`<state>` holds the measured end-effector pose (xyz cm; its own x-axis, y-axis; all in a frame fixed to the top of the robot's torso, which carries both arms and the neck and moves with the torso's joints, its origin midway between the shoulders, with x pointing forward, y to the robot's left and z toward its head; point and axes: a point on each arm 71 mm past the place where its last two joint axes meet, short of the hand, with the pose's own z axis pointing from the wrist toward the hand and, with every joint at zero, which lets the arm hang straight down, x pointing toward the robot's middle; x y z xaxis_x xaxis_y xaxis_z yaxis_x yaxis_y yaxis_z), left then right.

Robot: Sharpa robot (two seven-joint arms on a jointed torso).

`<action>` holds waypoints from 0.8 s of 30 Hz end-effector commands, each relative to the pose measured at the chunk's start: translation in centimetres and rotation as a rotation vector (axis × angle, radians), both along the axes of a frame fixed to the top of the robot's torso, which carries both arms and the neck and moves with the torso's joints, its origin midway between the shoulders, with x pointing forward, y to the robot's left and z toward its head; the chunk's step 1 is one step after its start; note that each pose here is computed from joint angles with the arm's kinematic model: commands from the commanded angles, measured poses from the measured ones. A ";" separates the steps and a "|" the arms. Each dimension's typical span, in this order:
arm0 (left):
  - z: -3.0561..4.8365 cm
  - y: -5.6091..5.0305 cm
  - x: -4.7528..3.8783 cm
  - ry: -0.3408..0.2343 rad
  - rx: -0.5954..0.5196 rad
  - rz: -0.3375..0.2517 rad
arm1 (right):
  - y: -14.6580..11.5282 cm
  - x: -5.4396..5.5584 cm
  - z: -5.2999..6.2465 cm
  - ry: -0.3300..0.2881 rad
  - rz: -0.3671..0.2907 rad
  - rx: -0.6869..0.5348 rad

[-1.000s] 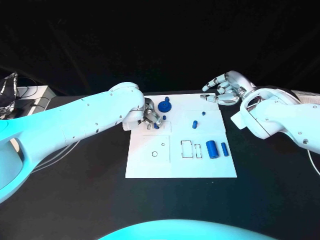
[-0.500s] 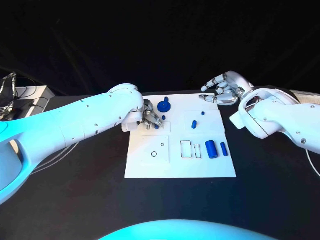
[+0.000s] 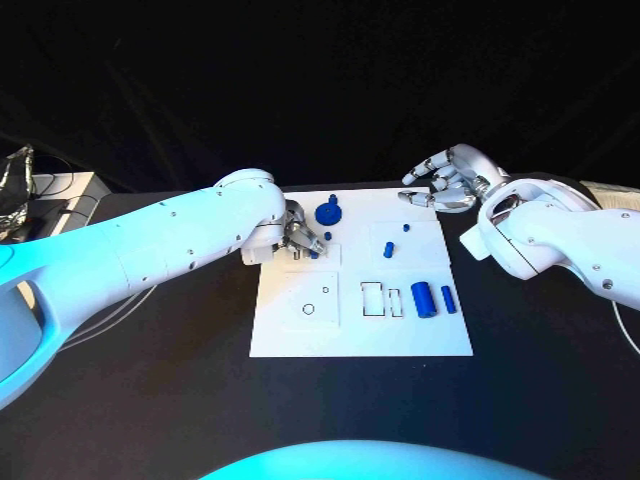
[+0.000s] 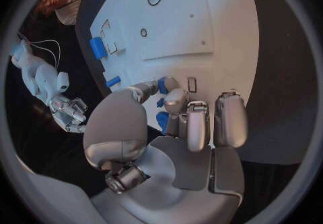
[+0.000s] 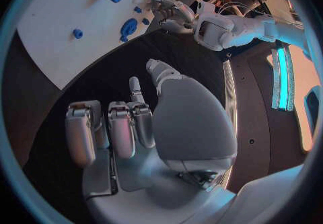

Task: Assemble the parts on the task board

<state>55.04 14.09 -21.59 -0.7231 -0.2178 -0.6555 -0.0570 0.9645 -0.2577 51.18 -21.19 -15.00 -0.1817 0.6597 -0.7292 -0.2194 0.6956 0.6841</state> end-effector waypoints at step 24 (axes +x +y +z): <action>2.47 0.5 -0.71 -0.061 -0.090 0.001 | -0.2 0.0 -0.4 0.001 0.010 -0.009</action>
